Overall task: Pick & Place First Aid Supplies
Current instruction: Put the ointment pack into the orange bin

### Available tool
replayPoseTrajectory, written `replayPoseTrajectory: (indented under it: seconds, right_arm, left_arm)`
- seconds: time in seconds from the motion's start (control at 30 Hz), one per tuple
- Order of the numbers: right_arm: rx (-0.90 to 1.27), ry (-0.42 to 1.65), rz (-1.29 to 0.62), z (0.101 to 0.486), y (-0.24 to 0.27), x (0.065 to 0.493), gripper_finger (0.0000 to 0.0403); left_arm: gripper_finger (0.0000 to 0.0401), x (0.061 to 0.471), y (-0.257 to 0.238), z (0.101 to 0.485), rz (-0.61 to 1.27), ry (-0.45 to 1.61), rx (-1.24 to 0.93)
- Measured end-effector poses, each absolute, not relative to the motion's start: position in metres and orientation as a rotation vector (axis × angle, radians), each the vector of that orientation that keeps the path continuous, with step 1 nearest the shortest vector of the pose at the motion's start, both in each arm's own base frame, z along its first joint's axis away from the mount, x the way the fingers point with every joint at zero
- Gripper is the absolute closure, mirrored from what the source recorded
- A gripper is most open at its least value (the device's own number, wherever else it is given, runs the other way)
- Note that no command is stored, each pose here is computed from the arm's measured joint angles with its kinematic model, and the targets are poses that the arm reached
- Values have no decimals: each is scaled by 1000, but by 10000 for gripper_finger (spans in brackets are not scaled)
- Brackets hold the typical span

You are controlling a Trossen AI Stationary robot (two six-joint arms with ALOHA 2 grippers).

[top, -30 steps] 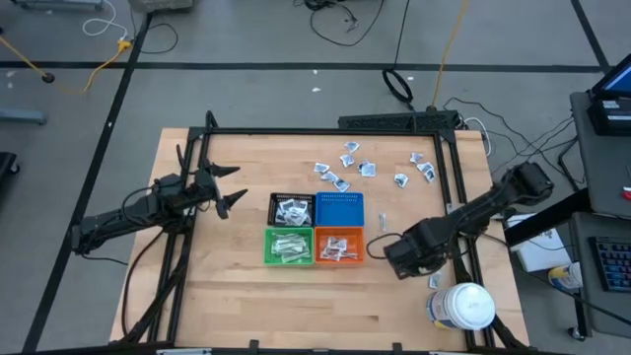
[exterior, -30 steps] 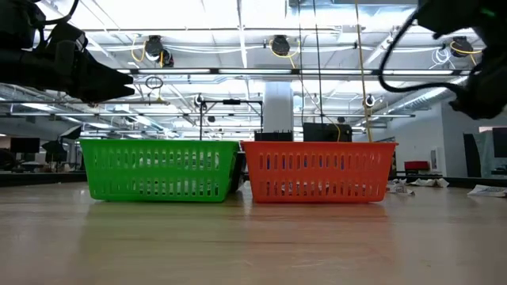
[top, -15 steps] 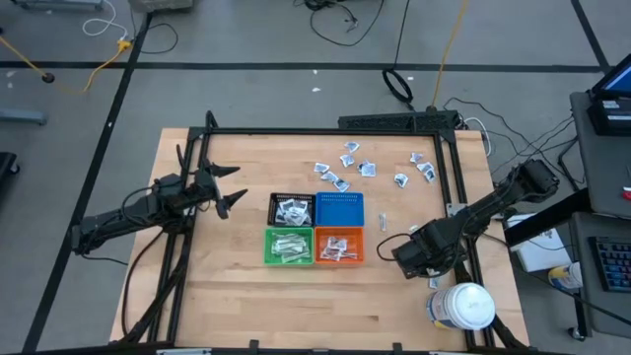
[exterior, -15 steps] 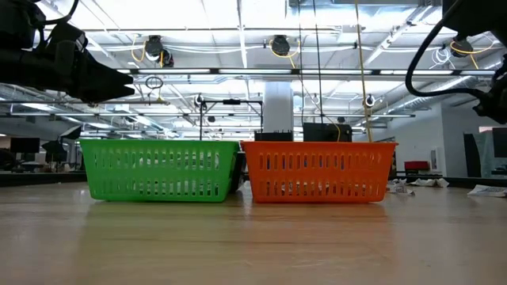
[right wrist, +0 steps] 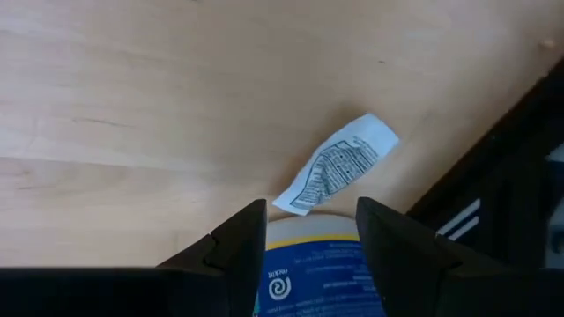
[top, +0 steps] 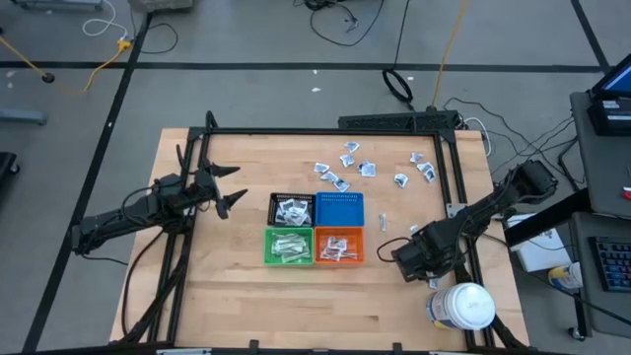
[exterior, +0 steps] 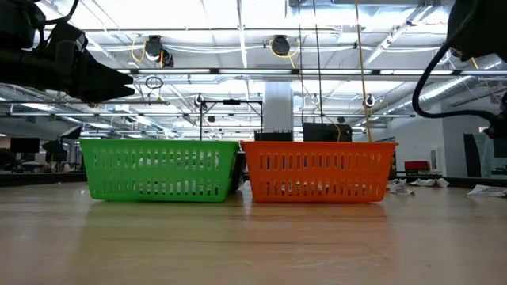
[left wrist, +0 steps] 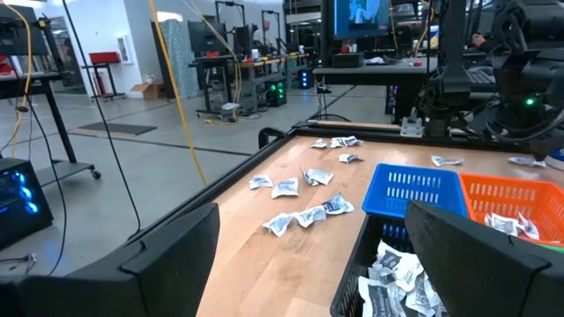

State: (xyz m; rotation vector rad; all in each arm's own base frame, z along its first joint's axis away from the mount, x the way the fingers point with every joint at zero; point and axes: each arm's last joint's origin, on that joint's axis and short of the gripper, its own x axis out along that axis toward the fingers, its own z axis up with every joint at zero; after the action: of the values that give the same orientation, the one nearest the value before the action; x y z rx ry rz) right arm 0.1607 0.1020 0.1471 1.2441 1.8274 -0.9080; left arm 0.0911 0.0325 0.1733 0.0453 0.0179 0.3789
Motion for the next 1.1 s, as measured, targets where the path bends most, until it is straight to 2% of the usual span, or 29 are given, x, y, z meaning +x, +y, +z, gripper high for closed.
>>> replayPoseTrajectory:
  seconds: [0.43,0.57,0.8,1.1]
  right_arm:
    - [1299,1839,-919,124,97,149,238]
    - [1309,1831,-897,123,97,150,274]
    - [1304,1825,-866,121,97,150,389]
    - [1293,1818,-881,125,96,153,400]
  left_arm:
    - [36,91,32,173,379,18,45]
    - [36,91,32,173,379,18,45]
    - [36,91,32,173,379,18,45]
    - [36,91,32,173,379,18,45]
